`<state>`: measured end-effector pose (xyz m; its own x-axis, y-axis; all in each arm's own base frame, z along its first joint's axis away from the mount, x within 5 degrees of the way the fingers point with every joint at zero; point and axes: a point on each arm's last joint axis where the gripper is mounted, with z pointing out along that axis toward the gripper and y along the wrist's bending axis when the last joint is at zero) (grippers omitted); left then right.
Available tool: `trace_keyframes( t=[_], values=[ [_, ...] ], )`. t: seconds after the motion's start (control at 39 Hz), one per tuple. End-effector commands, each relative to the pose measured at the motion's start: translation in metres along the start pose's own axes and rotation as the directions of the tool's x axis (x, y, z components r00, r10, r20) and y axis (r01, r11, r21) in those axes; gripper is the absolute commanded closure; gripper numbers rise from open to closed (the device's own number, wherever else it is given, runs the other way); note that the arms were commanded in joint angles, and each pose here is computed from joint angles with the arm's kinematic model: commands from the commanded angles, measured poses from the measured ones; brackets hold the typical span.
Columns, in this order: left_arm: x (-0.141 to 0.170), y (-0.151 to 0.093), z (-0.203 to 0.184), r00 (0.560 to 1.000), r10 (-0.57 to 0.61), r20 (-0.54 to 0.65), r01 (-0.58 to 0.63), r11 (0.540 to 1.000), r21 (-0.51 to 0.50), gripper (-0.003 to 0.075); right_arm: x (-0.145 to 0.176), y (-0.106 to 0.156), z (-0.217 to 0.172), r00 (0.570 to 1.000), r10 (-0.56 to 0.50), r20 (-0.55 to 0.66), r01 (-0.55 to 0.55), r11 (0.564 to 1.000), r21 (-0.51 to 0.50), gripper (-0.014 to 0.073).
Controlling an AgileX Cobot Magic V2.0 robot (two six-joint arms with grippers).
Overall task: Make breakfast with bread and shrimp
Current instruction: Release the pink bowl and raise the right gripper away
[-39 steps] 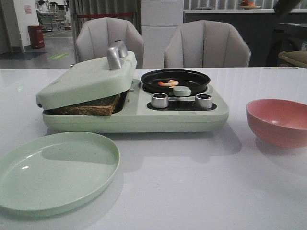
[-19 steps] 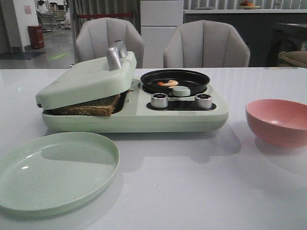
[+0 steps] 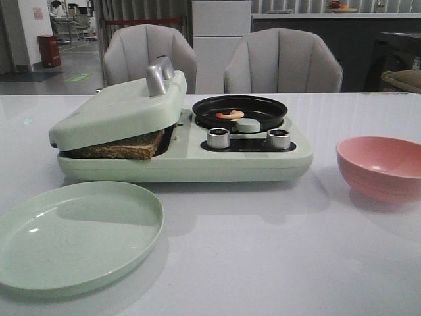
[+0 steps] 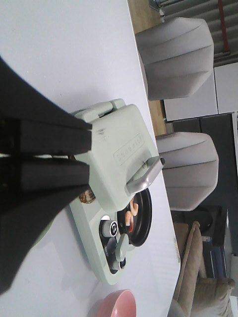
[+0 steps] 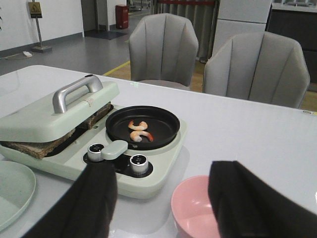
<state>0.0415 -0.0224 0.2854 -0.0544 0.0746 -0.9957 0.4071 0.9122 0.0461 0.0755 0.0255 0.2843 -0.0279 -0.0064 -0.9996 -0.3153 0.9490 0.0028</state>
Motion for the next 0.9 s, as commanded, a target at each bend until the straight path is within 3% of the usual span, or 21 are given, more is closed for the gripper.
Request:
trace_keyframes(
  t=[0.0,0.15,0.38,0.49,0.72,0.87],
  values=[
    [-0.016,0.001,-0.002,0.995,-0.022,0.102,0.022,1.0,-0.006,0.0607,-0.002,-0.001,-0.006,0.997,-0.003,0.076,0.002,1.0,0.012,0.0083],
    [-0.016,0.001,-0.002,0.995,-0.022,0.102,0.022,1.0,-0.006,0.0607,0.016,-0.001,-0.004,1.0,-0.001,0.031,0.001,1.0,0.013,0.0083],
    [-0.016,0.001,-0.002,0.995,-0.022,0.102,0.022,1.0,-0.006,0.0607,0.016,-0.001,-0.004,0.999,-0.001,0.035,0.001,1.0,0.015,0.009],
    [-0.016,0.001,-0.002,0.995,-0.022,0.102,0.022,1.0,-0.006,0.0607,0.016,-0.001,-0.004,0.999,-0.001,0.035,0.001,1.0,0.015,0.0162],
    [-0.016,0.001,-0.002,0.995,-0.022,0.102,0.022,1.0,-0.006,0.0607,0.016,-0.001,-0.004,0.999,-0.001,0.035,0.001,1.0,0.015,0.0452],
    [-0.016,0.001,-0.002,0.995,-0.022,0.102,0.022,1.0,-0.006,0.0607,0.016,-0.001,-0.004,0.999,-0.001,0.035,0.001,1.0,0.015,0.0454]
  ],
)
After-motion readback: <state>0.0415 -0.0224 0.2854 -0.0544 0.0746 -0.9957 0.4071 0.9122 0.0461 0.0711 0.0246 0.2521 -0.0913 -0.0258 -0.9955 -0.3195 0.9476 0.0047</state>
